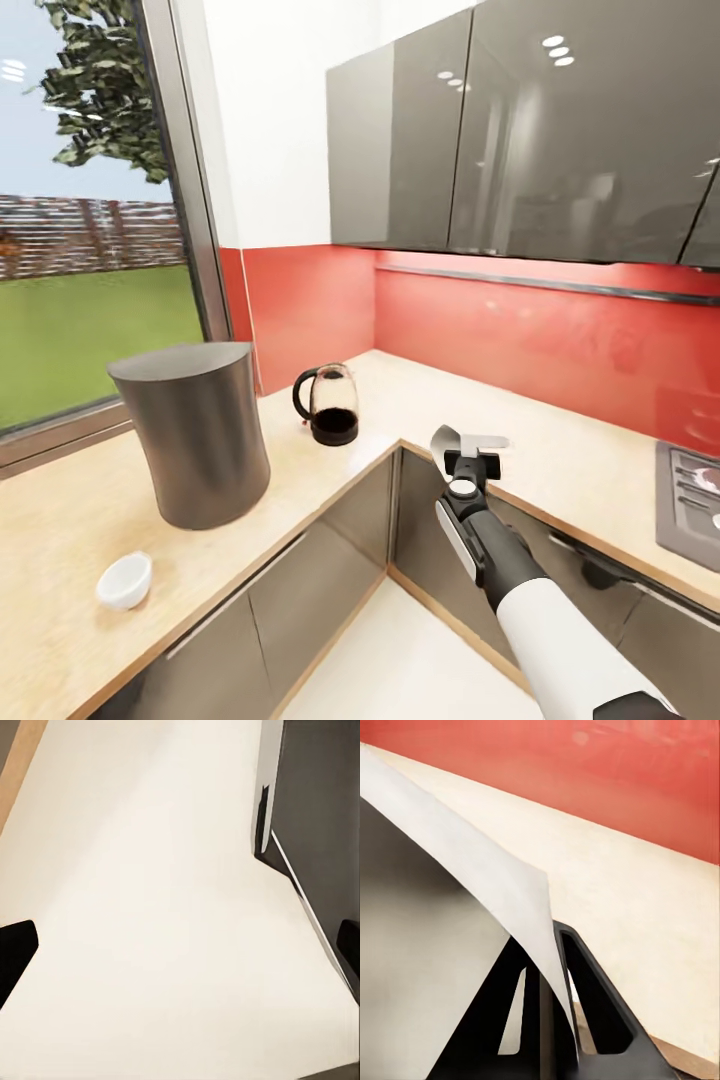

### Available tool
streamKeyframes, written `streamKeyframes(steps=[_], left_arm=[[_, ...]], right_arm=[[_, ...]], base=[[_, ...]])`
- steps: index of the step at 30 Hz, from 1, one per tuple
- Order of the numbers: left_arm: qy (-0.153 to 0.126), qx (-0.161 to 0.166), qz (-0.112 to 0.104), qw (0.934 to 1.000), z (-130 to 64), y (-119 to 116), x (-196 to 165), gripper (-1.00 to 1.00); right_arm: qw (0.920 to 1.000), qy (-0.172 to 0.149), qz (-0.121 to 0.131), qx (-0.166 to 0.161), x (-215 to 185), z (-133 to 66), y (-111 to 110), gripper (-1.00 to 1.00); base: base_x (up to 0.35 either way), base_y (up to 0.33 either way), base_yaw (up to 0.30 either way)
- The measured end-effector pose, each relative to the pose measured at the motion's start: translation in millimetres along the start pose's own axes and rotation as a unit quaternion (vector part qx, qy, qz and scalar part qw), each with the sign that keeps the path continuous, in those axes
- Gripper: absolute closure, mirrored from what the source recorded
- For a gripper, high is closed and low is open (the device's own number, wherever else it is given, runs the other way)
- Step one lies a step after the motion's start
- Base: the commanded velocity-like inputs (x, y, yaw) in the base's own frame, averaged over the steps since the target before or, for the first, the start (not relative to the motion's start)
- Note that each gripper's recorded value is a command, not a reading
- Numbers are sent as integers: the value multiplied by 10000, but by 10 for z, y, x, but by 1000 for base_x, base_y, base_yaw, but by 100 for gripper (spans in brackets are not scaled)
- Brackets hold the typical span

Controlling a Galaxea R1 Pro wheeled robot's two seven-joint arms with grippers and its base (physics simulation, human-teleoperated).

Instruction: Set up a coffee station on the kitchen countertop: keep the coffee maker on the countertop, move the bottle of coffee from the kitchen shelf to the counter next to the coffee maker, place a paper coffee filter on top of the coffee maker, put the saucer next to the coffee maker with the coffee cup on the saucer, and place the electric kettle next to the coffee maker.

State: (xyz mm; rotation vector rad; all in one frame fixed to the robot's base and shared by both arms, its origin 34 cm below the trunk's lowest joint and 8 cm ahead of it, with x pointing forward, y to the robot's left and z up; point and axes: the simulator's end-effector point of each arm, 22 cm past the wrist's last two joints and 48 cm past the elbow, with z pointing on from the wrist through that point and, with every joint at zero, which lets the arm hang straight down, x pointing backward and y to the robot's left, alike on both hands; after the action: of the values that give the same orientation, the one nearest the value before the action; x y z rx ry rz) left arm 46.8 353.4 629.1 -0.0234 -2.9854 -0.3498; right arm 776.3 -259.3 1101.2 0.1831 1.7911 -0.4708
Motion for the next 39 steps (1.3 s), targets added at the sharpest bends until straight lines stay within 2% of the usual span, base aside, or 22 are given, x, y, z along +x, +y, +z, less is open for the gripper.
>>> streamKeyframes(steps=[22,39], left_arm=[[-5,40,12,10000,-7,-62,-4,-100],[-9,61,4,10000,-11,-98,-19,-100]], right_arm=[[10000,1,3,-4,1,0,7,100],[10000,6,1,-7,6,6,14,100]], base=[[244,-229,277],[-12,-300,277]])
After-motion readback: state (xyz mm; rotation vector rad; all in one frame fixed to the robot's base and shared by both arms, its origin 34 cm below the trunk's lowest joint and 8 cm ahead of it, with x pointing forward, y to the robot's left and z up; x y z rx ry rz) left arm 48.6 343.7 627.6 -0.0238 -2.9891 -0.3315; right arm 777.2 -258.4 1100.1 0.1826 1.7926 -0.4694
